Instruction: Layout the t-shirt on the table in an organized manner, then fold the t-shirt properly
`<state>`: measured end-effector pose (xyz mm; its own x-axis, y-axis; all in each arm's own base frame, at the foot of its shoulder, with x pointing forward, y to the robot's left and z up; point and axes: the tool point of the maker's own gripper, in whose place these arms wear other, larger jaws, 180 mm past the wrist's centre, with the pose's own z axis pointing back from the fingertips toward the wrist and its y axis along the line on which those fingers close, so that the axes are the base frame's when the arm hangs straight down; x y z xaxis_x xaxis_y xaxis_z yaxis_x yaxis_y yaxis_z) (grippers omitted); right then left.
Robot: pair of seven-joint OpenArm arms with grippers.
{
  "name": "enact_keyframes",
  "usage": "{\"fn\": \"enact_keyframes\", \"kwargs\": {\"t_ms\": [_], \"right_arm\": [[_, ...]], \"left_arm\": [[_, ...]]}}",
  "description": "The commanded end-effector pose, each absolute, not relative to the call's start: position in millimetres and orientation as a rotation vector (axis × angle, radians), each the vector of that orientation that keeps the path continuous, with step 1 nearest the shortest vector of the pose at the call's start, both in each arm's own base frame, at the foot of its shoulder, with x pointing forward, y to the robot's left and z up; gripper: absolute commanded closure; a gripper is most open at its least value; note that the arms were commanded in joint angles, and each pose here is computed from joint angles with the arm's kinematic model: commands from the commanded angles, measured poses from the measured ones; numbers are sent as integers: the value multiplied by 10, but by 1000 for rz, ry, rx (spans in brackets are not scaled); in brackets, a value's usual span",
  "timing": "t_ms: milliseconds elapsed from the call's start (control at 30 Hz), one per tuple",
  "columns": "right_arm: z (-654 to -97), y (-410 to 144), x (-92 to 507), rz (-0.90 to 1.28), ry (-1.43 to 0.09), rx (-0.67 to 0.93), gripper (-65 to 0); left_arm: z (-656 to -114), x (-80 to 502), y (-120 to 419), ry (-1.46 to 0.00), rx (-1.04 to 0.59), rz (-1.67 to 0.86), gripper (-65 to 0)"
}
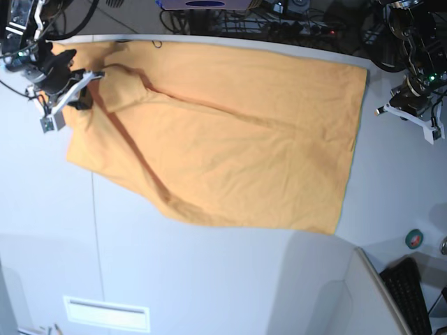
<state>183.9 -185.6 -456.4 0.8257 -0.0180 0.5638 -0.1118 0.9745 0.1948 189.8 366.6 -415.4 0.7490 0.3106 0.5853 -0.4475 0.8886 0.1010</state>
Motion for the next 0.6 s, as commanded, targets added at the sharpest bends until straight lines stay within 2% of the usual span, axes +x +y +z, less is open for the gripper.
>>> {"fn": "enact_keyframes", "kwargs": {"t_ms": [0,233,267,333,400,500,567], "right_arm": [[-4497,-1866,1892,48,-635,227,0],[-4723,-1790,1714,18,-540,259,0],[-4702,-1803,1723,22,-539,253,-23],[-4578,-1811,1794,49,-576,247,-167],[-4385,-1747,1899,88,-644,278,-252],[-4103,-1953,2179,30,-765,269,-270],[-4083,-2143,2380,-33,-777,241,-272]], "left_arm": [[-4040,1969,3740,-629,265,406,0],[-4117,2054,3541,-615,232,347,0],[-4122,2055,3531,-614,230,347,0],[-4133,2056,3511,-613,226,346,0],[-4120,2081,3513,-619,226,348,0],[-4108,2088,3527,-623,228,353,0],[-4103,2082,3542,-622,231,352,0]]}}
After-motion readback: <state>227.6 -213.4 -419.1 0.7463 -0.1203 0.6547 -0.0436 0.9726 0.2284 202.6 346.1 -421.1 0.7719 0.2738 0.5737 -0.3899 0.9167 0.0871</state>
